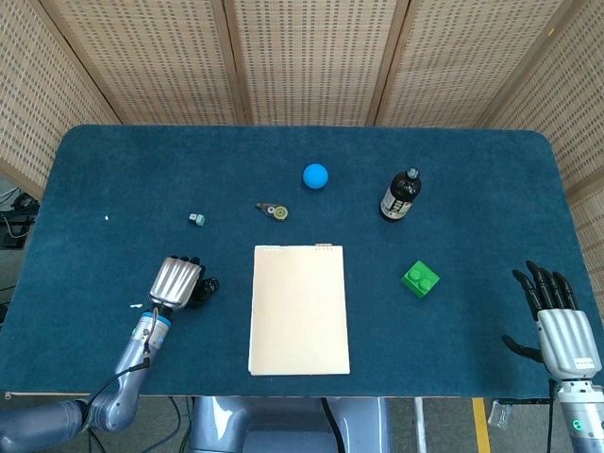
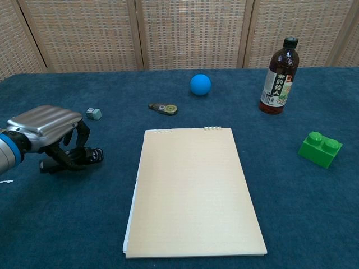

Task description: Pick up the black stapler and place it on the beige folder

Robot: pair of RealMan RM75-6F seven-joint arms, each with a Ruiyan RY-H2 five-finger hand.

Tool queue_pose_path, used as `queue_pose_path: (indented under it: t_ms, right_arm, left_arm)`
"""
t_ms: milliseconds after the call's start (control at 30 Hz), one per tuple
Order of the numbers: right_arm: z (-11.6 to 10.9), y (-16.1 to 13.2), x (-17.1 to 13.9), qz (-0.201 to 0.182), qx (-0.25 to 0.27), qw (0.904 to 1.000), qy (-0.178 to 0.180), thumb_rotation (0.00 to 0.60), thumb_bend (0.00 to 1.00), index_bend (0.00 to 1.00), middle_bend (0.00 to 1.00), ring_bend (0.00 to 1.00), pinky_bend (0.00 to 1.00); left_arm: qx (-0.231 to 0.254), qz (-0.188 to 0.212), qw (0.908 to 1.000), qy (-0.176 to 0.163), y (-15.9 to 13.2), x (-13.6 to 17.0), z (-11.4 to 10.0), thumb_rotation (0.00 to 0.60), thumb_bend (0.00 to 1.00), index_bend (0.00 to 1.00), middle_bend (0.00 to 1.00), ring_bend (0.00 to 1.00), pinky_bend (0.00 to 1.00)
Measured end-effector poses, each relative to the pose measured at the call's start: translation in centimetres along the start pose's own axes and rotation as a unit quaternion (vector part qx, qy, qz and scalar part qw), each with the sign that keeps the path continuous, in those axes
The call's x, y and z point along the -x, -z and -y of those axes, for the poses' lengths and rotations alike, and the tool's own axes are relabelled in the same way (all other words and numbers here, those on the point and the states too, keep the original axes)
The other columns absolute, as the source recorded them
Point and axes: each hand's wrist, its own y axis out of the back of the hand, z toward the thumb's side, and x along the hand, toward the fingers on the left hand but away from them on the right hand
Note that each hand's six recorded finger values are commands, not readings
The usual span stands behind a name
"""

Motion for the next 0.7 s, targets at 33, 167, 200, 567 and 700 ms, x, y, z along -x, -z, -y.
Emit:
queue_pose_path:
  t_ms: [33, 167, 200, 567, 700]
  right_arm:
    - [0.0, 0.0, 0.0, 0.000, 0.000, 1.0000, 0.000, 0.600, 0.14, 0.12, 0.00, 0.00, 0.00]
    - [0.0, 0.1, 0.0, 0.001, 0.001, 1.0000, 0.000, 0.600, 0.14, 0.13, 0.00, 0.00, 0.00]
    - [0.0, 0.1, 0.0, 0.001, 0.002, 1.0000, 0.000, 0.600, 0.14, 0.13, 0.00, 0.00, 0.00]
    - [-0.2, 0.4, 0.1, 0.005, 0.013, 0.9999, 0.000, 0.600, 0.14, 0.13, 0.00, 0.00, 0.00]
    - [-0.4, 0.7, 0.2, 0.009, 0.024, 0.9997, 0.003, 0.600, 0.14, 0.13, 0.00, 0.00, 0.00]
  left_arm:
    - [-0.002, 0.006, 0.9999, -0.010, -0.3, 0.0, -0.3, 0.600, 0.57, 0.80, 0.54, 0.56, 0.57]
    - [-0.014, 0.042, 0.9977, -0.052, -2.2, -0.2, -2.2, 0.600, 0.57, 0.81, 0.54, 0.56, 0.58]
    - [-0.015, 0.048, 0.9971, -0.057, -2.6, -0.2, -2.6, 0.600, 0.57, 0.81, 0.54, 0.56, 0.58]
    - [-0.065, 0.140, 0.9828, -0.101, -8.3, -0.9, -6.5, 0.600, 0.56, 0.81, 0.54, 0.56, 0.56]
    - [-0.105, 0.188, 0.9697, -0.115, -11.8, -1.2, -7.2, 0.600, 0.54, 0.81, 0.54, 0.56, 0.56]
